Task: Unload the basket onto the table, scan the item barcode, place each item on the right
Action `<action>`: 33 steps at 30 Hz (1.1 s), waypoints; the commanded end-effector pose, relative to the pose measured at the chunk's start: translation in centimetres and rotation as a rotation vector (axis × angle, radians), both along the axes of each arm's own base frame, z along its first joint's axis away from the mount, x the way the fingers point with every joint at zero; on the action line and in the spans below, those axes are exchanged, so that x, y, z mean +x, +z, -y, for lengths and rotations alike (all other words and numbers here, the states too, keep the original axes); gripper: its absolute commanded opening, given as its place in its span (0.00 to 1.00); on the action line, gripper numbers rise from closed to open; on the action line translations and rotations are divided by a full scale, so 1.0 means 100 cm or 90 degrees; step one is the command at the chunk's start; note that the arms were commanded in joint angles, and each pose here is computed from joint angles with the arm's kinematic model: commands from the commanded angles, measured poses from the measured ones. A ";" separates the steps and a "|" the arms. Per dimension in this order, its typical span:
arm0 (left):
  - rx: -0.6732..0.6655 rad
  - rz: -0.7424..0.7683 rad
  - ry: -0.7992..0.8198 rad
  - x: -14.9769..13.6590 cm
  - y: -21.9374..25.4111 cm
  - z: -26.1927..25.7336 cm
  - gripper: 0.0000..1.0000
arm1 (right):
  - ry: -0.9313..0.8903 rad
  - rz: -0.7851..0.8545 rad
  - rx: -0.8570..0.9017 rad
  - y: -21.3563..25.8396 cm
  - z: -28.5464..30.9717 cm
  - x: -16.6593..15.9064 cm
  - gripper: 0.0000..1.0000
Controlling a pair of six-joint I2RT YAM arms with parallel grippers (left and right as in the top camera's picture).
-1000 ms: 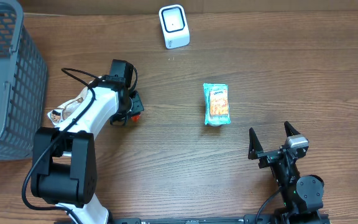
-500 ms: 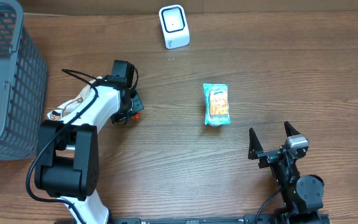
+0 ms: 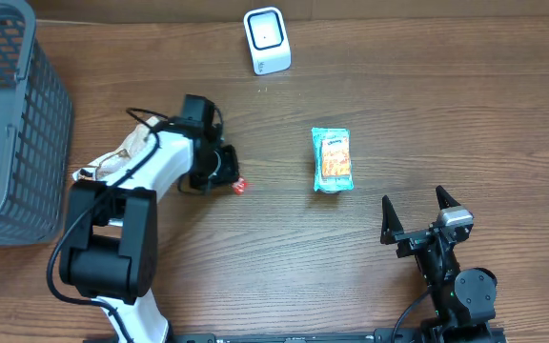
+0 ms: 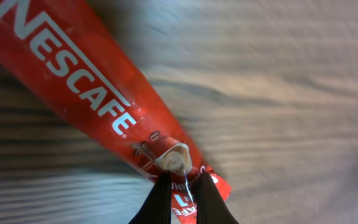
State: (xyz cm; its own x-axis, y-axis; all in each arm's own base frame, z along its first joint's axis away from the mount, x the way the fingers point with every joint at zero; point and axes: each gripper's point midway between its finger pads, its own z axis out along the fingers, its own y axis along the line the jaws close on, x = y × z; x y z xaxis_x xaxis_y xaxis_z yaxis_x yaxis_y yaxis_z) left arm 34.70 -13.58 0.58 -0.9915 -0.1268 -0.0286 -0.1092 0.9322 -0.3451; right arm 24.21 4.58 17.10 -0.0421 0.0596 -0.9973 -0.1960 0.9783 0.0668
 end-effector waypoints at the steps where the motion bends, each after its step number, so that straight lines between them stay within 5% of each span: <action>1: -0.016 -0.018 -0.100 -0.020 -0.013 0.023 0.04 | 0.001 0.005 -0.004 -0.001 0.000 0.000 1.00; 6: 0.002 0.005 -0.113 -0.007 0.009 0.028 0.04 | 0.001 0.005 -0.004 -0.001 0.000 0.000 1.00; 10: 0.031 0.041 -0.087 0.022 0.051 0.014 0.18 | 0.001 0.005 -0.004 -0.001 0.000 0.000 1.00; 15: 0.121 0.062 -0.036 0.045 0.103 -0.030 0.29 | 0.001 0.005 -0.004 -0.001 0.000 0.000 1.00; 19: 0.224 0.031 0.019 0.040 0.128 -0.084 0.26 | 0.001 0.005 -0.004 -0.001 0.000 0.000 1.00; 25: 0.362 -0.040 0.153 0.019 0.118 -0.157 0.25 | 0.001 0.005 -0.004 -0.001 0.000 0.000 1.00; 33: 0.368 -0.090 0.225 -0.004 0.057 -0.191 0.24 | 0.001 0.005 -0.004 -0.001 0.000 0.000 1.00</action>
State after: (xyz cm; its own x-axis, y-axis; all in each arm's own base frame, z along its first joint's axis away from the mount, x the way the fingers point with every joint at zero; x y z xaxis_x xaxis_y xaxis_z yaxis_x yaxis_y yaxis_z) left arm 35.62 4.30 8.04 -0.9144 -0.4002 -0.0613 -0.4041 0.8932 0.1971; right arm 24.21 4.57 17.11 -0.0417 0.0597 -0.9973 -0.1956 0.9784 0.0667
